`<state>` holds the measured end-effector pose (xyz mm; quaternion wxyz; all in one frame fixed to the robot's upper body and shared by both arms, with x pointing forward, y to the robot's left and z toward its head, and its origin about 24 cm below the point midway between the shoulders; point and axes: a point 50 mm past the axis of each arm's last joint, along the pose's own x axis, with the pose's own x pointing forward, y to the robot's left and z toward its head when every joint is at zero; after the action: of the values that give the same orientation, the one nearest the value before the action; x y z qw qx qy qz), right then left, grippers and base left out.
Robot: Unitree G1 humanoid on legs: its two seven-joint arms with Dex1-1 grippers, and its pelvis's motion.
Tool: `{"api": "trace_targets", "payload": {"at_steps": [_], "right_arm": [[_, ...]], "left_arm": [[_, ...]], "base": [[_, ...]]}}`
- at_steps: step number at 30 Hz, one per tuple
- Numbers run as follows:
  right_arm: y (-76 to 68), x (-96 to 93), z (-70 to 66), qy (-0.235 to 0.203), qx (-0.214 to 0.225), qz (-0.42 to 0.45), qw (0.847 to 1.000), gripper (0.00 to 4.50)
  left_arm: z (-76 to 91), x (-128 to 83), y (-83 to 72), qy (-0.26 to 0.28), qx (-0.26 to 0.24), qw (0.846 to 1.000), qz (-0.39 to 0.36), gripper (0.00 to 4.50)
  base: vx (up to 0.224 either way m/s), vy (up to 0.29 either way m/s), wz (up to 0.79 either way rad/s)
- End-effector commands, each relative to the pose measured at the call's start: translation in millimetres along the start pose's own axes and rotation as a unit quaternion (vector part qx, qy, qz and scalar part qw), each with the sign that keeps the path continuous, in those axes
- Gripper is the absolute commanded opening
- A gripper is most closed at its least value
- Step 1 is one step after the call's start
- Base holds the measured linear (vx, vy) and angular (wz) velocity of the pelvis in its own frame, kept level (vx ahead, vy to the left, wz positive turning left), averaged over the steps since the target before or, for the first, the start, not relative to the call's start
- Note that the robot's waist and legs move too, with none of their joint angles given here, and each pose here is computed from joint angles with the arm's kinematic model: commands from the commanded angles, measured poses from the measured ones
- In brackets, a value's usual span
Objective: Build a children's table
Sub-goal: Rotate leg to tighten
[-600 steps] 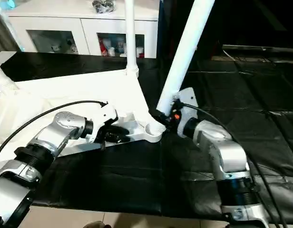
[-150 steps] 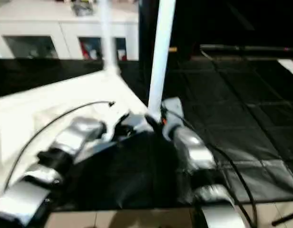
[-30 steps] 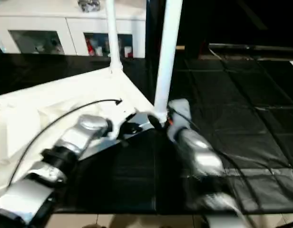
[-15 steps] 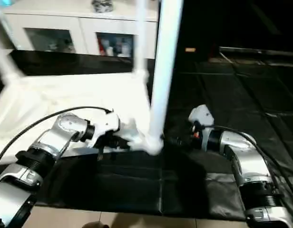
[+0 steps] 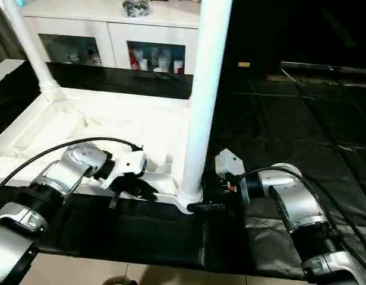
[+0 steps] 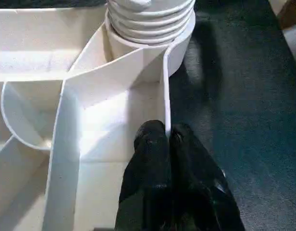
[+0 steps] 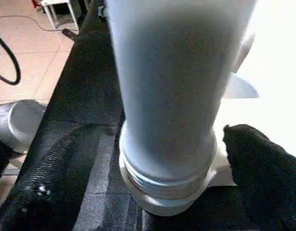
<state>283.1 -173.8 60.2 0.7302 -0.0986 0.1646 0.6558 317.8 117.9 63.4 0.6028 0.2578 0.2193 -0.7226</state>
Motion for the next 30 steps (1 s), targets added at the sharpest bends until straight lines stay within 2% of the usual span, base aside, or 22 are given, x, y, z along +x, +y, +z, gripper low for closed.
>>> {"api": "trace_targets", "payload": {"at_steps": [1,5,7,11,13,17,23,25,27,28,29,30], "right_arm": [[-1.6,2.4,4.3,0.000,-0.009,0.013,1.000,4.16],[-2.2,3.9,4.0,-0.006,-0.003,0.020,1.000,3.82],[-2.7,4.8,3.7,-0.008,-0.002,0.023,1.000,3.51],[-3.0,6.5,3.0,-0.013,0.000,0.026,1.000,3.32],[-2.3,7.2,2.0,-0.012,0.003,0.030,0.999,3.04],[-1.2,8.0,0.8,-0.015,0.006,0.033,0.999,2.76],[2.1,9.8,0.8,-0.030,0.012,0.021,0.999,2.66],[1.3,12.6,-0.1,-0.037,0.028,-0.011,0.999,2.65],[-1.1,21.0,-5.5,-0.035,0.041,-0.083,0.995,2.65],[-5.8,28.1,-8.7,-0.044,0.071,-0.142,0.986,2.65],[-6.4,28.8,-8.9,-0.045,0.074,-0.148,0.985,2.64],[-16.1,37.5,-8.6,-0.068,0.111,-0.221,0.967,2.64]], "left_arm": [[8.7,7.0,-4.2,0.005,0.034,0.999,-0.042,0.00],[8.4,7.9,-5.2,0.005,0.036,0.998,-0.047,0.00],[8.5,8.0,-5.3,0.005,0.036,0.998,-0.048,0.00],[8.2,8.1,-5.2,0.006,0.035,0.998,-0.048,0.00],[7.9,8.1,-5.2,0.007,0.035,0.998,-0.048,0.00],[6.9,7.7,-5.2,0.006,0.030,0.998,-0.046,0.00],[8.9,9.0,-2.0,-0.022,0.000,1.000,-0.019,0.00],[12.6,10.5,1.7,-0.044,-0.011,0.999,0.002,0.00],[18.8,13.5,8.7,-0.072,-0.033,0.996,0.042,0.00],[24.2,17.1,14.9,-0.087,-0.055,0.992,0.079,0.00],[24.7,17.5,15.5,-0.088,-0.057,0.991,0.082,0.00],[30.5,21.3,22.6,-0.101,-0.081,0.984,0.123,0.00]], "base": [[0.000,0.000,0.00],[0.000,0.000,0.00],[0.000,0.000,0.00],[0.000,0.000,0.00],[0.000,0.000,0.00],[0.000,0.000,0.00],[0.000,0.000,0.00],[0.000,0.000,0.00],[0.000,0.000,0.00],[0.000,0.000,0.00],[0.000,0.000,0.00],[0.000,0.000,0.00]]}}
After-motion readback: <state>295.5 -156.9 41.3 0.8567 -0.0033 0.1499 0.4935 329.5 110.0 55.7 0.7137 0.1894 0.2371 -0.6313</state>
